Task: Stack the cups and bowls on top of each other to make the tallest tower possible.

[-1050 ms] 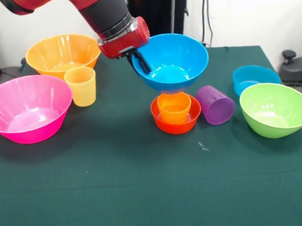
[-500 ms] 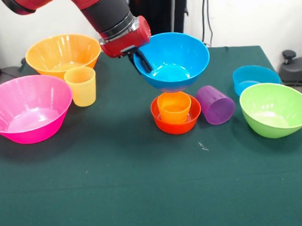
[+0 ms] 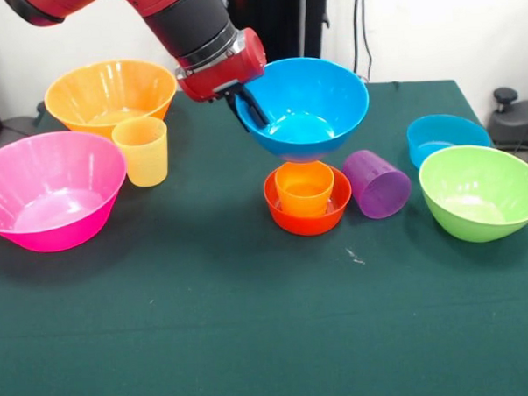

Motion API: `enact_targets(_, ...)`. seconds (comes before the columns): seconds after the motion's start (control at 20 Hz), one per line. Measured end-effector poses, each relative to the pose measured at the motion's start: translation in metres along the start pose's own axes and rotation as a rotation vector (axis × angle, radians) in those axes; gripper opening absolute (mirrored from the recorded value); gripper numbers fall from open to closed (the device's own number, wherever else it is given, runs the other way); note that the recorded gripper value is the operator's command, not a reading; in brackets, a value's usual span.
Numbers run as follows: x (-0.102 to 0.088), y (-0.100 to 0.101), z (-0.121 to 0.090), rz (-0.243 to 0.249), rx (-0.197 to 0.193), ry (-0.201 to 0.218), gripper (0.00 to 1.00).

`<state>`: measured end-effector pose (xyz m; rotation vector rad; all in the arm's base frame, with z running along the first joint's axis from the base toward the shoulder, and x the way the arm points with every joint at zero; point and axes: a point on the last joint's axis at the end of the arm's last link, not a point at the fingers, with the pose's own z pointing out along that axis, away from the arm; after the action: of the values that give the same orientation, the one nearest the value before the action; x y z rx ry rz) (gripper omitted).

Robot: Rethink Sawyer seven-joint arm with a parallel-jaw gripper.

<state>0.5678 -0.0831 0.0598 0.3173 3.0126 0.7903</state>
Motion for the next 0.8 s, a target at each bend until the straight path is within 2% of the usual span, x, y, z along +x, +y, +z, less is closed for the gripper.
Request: enact_targets(0.8, 0.0002, 0.0079, 0.0044, -0.014, 0.000, 0.005, 0.00)
